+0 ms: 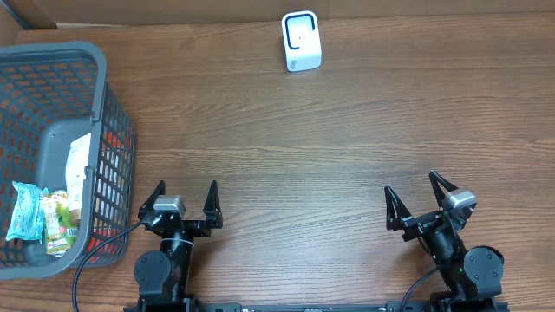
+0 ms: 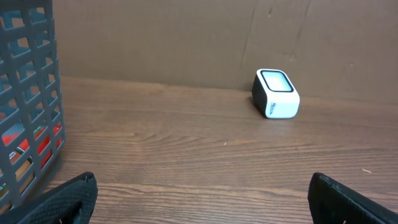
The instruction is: Scan the item barcode
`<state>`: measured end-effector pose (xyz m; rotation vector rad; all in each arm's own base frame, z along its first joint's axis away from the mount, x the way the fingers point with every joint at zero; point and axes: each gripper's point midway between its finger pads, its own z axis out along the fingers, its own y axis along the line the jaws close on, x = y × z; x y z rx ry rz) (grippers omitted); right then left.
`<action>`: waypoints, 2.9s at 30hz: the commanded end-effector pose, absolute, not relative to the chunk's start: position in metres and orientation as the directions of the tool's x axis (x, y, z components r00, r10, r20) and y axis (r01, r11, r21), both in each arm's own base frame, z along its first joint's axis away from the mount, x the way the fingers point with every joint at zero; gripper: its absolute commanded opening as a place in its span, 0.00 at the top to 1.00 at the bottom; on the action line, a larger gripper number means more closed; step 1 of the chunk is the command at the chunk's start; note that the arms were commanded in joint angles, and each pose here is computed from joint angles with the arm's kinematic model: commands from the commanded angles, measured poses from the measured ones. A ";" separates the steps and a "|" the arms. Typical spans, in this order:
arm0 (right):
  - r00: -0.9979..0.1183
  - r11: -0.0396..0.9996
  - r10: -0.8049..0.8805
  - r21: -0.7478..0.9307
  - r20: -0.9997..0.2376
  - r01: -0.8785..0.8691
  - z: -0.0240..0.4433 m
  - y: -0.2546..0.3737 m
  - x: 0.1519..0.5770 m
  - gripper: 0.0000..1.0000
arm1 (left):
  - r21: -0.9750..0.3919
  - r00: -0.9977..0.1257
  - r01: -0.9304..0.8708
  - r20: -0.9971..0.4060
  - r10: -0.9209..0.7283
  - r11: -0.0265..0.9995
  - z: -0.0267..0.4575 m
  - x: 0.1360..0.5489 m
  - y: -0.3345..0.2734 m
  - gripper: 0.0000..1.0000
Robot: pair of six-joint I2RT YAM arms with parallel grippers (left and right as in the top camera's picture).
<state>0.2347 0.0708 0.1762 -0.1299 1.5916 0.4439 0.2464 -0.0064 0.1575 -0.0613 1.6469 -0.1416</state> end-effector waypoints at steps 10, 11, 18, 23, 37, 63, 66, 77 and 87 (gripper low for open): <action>-0.071 0.917 0.185 0.198 -0.980 -0.346 0.175 0.070 0.235 0.00 | -0.110 -0.074 0.040 -0.991 -0.107 0.993 0.158 0.246 -0.005 0.01; -0.071 0.917 0.185 0.198 -0.980 -0.346 0.175 0.070 0.235 0.00 | -0.110 -0.074 0.040 -0.991 -0.107 0.993 0.158 0.246 -0.005 0.00; -0.071 0.917 0.185 0.199 -0.980 -0.345 0.175 0.070 0.235 0.00 | -0.110 -0.074 0.040 -0.991 -0.107 0.993 0.158 0.246 -0.005 0.00; -0.071 0.917 0.185 0.198 -0.980 -0.345 0.175 0.070 0.235 0.00 | -0.110 -0.074 0.040 -0.991 -0.107 0.993 0.158 0.246 -0.005 0.01; -0.071 0.917 0.185 0.199 -0.980 -0.345 0.175 0.070 0.235 0.00 | -0.110 -0.074 0.040 -0.991 -0.107 0.993 0.158 0.246 -0.005 0.00; -0.071 0.917 0.185 0.198 -0.980 -0.345 0.175 0.070 0.235 0.00 | -0.110 -0.074 0.040 -0.991 -0.107 0.993 0.158 0.246 -0.005 0.00; -0.071 0.917 0.185 0.198 -0.980 -0.345 0.175 0.070 0.235 0.00 | -0.110 -0.074 0.040 -0.991 -0.107 0.993 0.158 0.246 -0.005 0.00; -0.063 0.931 0.184 0.195 -0.981 -0.308 0.175 0.064 0.237 0.00 | -0.110 -0.074 0.040 -0.991 -0.107 0.993 0.158 0.246 -0.005 0.00; -0.065 0.929 0.185 0.196 -0.981 -0.314 0.175 0.065 0.237 0.00 | -0.110 -0.074 0.039 -0.991 -0.107 0.993 0.158 0.246 -0.005 0.01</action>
